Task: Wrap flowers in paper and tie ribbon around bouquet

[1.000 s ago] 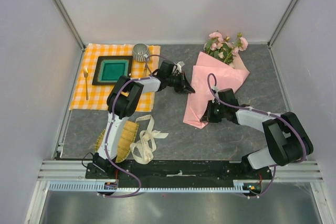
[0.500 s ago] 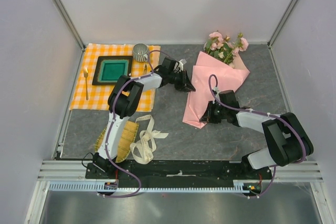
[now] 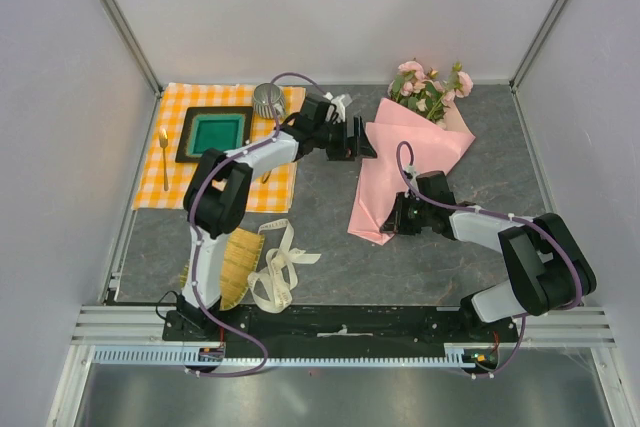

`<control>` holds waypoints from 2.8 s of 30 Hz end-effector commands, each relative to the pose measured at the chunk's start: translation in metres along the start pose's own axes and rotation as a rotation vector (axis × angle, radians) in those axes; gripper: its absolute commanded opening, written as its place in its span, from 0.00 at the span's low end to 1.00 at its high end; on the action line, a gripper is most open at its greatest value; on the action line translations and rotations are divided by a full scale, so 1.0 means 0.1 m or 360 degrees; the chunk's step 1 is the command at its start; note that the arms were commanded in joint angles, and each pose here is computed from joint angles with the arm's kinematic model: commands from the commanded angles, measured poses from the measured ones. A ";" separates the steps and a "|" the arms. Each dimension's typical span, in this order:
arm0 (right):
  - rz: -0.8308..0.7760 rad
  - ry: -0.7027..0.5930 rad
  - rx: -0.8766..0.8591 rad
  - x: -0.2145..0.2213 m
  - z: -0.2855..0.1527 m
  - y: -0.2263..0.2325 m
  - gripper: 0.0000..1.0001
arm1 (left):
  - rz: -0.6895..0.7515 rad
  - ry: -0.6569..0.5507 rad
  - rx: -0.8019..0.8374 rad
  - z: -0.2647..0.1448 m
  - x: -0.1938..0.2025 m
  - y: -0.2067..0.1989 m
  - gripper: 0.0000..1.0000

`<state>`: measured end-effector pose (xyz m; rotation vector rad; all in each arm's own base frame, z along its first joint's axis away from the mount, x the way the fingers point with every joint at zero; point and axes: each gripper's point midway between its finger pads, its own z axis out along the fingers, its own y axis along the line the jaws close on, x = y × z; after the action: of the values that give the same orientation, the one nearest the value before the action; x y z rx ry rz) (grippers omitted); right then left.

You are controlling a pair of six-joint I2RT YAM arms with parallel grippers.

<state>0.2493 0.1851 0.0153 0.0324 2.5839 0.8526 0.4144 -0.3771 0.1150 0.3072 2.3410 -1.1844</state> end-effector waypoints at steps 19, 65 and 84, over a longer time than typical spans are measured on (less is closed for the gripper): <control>0.0010 0.0000 0.0090 -0.04 -0.13 -0.18 0.08 | -0.0394 0.0233 0.0130 0.48 0.86 0.53 0.06; 0.1280 -0.0808 -0.0121 -2.09 0.05 -2.37 0.00 | -0.0522 -0.0012 0.0072 0.43 1.10 0.32 0.02; 0.2100 -0.0855 0.0213 -2.24 0.17 -2.72 0.00 | -0.0558 0.0000 0.0122 0.36 1.07 0.20 0.02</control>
<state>0.5237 -0.0357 0.0112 1.4132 1.8858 1.1155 0.3478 -0.4026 0.0203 -0.0942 2.4033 -1.4574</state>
